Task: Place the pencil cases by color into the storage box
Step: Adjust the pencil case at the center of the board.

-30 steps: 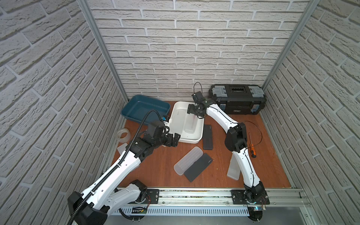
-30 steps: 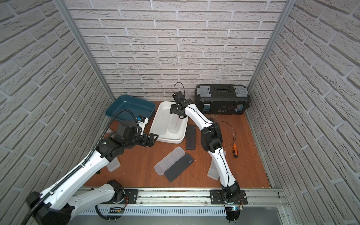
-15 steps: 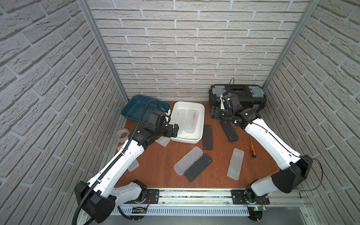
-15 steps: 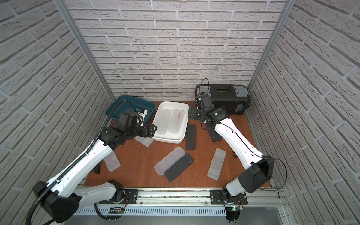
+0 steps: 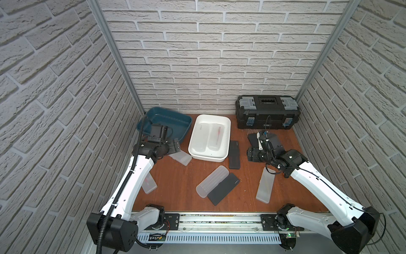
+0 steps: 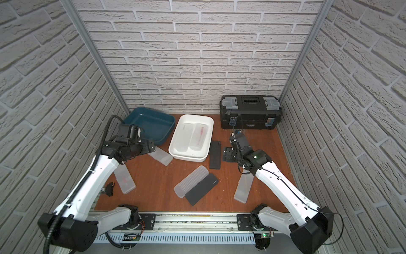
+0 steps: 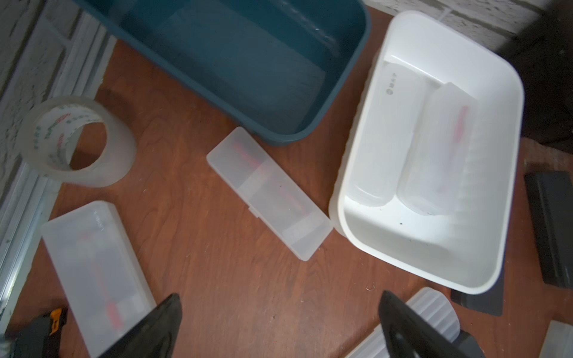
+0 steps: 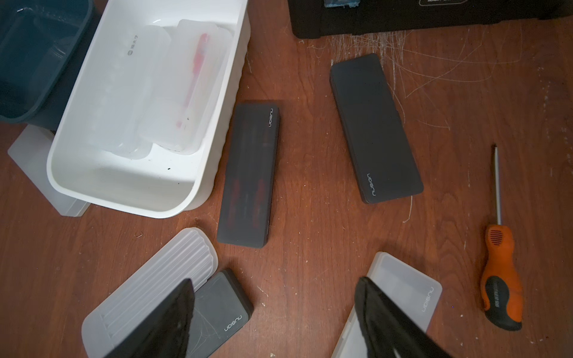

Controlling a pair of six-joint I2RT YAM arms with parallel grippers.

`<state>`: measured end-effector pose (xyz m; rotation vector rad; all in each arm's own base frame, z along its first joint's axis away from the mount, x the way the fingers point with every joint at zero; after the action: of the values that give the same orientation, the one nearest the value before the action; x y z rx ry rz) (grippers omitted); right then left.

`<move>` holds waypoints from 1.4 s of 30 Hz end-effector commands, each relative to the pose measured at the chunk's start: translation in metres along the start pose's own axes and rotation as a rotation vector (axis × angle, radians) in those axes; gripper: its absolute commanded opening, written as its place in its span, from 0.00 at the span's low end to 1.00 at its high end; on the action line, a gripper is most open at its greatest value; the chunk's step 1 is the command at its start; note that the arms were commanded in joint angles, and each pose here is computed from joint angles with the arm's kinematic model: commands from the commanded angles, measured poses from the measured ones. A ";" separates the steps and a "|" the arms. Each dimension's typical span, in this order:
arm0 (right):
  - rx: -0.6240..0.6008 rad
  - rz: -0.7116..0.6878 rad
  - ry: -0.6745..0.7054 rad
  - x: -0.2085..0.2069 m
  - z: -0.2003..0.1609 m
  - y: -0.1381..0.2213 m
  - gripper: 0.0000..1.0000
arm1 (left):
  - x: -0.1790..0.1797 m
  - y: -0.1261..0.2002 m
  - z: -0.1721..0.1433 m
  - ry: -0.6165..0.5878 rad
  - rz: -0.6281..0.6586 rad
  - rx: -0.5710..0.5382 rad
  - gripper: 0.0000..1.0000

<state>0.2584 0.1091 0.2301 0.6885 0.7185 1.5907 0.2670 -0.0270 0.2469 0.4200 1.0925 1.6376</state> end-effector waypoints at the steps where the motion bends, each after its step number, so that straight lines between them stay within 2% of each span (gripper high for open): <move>1: -0.056 0.026 0.054 0.016 0.003 -0.012 0.82 | 0.038 0.000 -0.011 0.115 0.101 0.041 0.98; 7: -0.088 0.129 0.211 0.065 -0.003 -0.024 0.82 | 0.088 -0.020 -0.020 0.264 0.240 0.102 0.98; 13: -0.255 0.362 0.380 0.121 0.001 -0.006 0.82 | 0.120 -0.046 -0.022 0.344 0.337 0.157 0.98; 16: -0.368 0.470 0.447 0.142 0.001 0.007 0.82 | 0.128 -0.055 -0.021 0.337 0.370 0.188 0.98; 19: -0.435 0.522 0.512 0.155 -0.004 0.013 0.82 | 0.134 -0.062 -0.018 0.328 0.384 0.194 0.98; 26: -0.487 0.563 0.560 0.160 -0.014 0.014 0.82 | 0.156 -0.091 -0.024 0.371 0.376 0.240 0.98; 30: -0.499 0.572 0.565 0.161 -0.017 0.010 0.82 | 0.165 -0.104 -0.024 0.414 0.319 0.249 0.97; 37: -0.478 0.595 0.553 0.164 -0.021 0.009 0.82 | 0.181 -0.109 -0.017 0.462 0.298 0.238 0.95; 42: -0.484 0.625 0.549 0.167 -0.018 0.016 0.82 | 0.182 -0.111 -0.010 0.433 0.293 0.230 0.95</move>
<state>0.2161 0.2654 0.2163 0.1154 0.5791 2.4280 0.2451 0.1272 0.1004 0.4136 1.6630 1.9388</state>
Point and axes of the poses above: each gripper's point midway between its finger pads, its own y axis back along the fingers, its own x axis along the line the jaws close on, z = x × y, the point moved 4 cm from there along y, back along the fingers, and after that the axes turned 8 degrees about y, right-handed, at the moved point
